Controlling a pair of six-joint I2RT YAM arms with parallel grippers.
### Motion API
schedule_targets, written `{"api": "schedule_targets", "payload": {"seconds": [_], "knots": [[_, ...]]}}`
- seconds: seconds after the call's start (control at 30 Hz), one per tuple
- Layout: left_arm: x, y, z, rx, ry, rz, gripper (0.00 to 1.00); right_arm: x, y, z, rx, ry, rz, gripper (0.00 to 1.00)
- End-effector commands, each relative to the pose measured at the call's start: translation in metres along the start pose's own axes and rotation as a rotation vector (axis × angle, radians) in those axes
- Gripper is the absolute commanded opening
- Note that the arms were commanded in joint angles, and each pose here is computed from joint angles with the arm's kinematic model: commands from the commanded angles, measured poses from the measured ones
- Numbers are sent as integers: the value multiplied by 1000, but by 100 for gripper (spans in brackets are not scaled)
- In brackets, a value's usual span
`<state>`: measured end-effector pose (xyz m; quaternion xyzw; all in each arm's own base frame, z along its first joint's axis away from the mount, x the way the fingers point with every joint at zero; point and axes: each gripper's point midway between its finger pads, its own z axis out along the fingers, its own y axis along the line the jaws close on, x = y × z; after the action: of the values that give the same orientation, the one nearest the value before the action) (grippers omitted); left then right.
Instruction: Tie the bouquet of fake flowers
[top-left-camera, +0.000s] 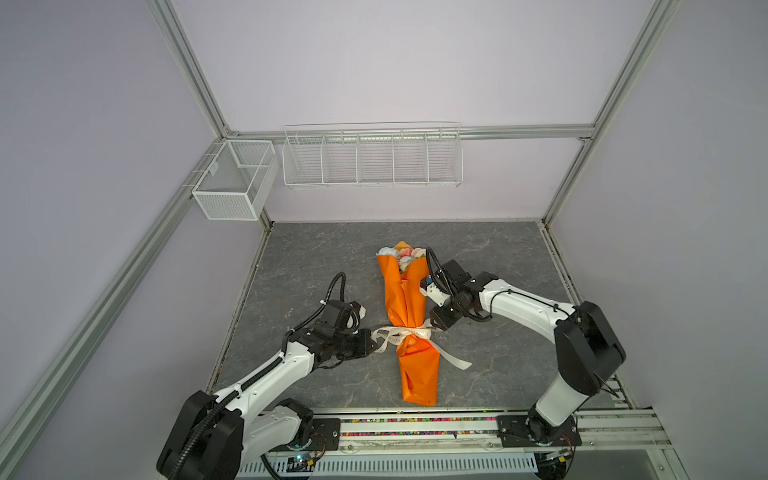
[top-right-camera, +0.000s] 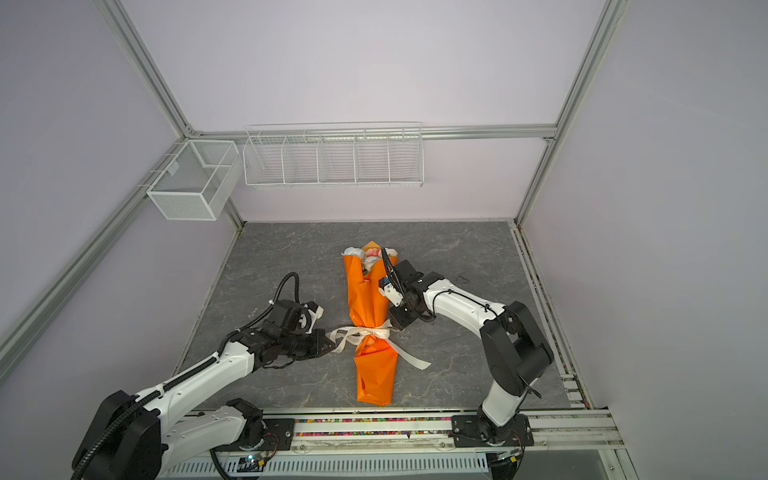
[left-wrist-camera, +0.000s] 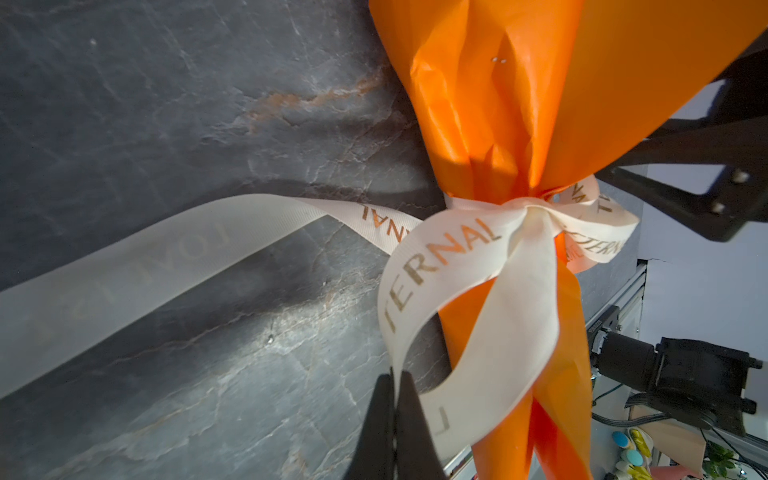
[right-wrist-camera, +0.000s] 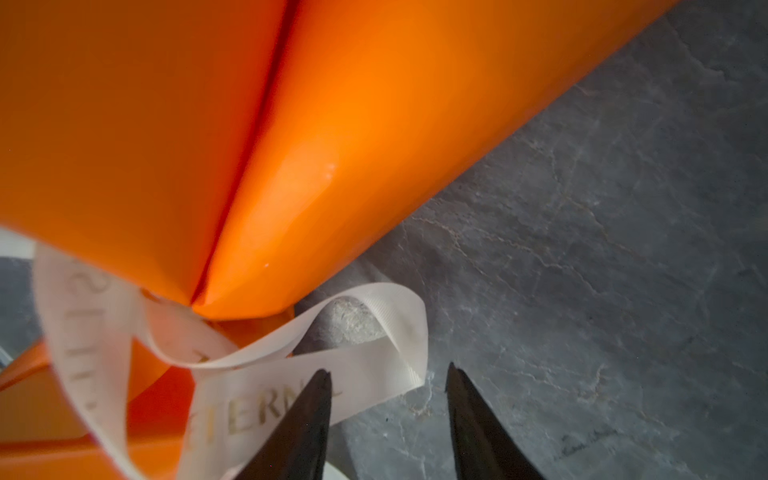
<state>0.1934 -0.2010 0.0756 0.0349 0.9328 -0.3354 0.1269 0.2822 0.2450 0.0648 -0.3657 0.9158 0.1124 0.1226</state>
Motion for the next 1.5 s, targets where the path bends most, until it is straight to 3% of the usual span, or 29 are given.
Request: {"api": "schedule_targets", "payload": {"seconds": [0.0, 0.2, 0.27, 0.4, 0.67, 0.77, 0.9, 1.0, 1.33, 1.47], "knots": [[-4, -8, -4, 19, -2, 22, 0, -9, -5, 7, -10, -14, -76, 49], [-3, -7, -6, 17, -9, 22, 0, -1, 6, 19, -101, 6, -134, 51], [-3, -8, -7, 18, -12, 22, 0, 1, 11, 23, -142, 8, -142, 55], [-4, -8, -7, 17, -12, 24, 0, 4, 0, 33, -91, 32, -137, 57], [-4, -10, -7, 24, -8, 29, 0, 3, 5, 44, -147, 60, -144, 57], [-4, -10, -7, 24, -7, 27, 0, 3, 5, 46, -150, 68, -124, 49], [-4, -10, -8, 25, -12, 26, 0, 3, 10, 42, -170, 43, -111, 20], [-4, -12, -10, 31, -14, 31, 0, 1, 7, 30, -133, -5, -82, 7], [-5, -16, -14, 46, -25, 35, 0, 9, -19, -16, 56, -117, 124, 7], [-4, -17, -14, 58, -29, 12, 0, 15, -13, -26, 25, -158, 252, 7]]}}
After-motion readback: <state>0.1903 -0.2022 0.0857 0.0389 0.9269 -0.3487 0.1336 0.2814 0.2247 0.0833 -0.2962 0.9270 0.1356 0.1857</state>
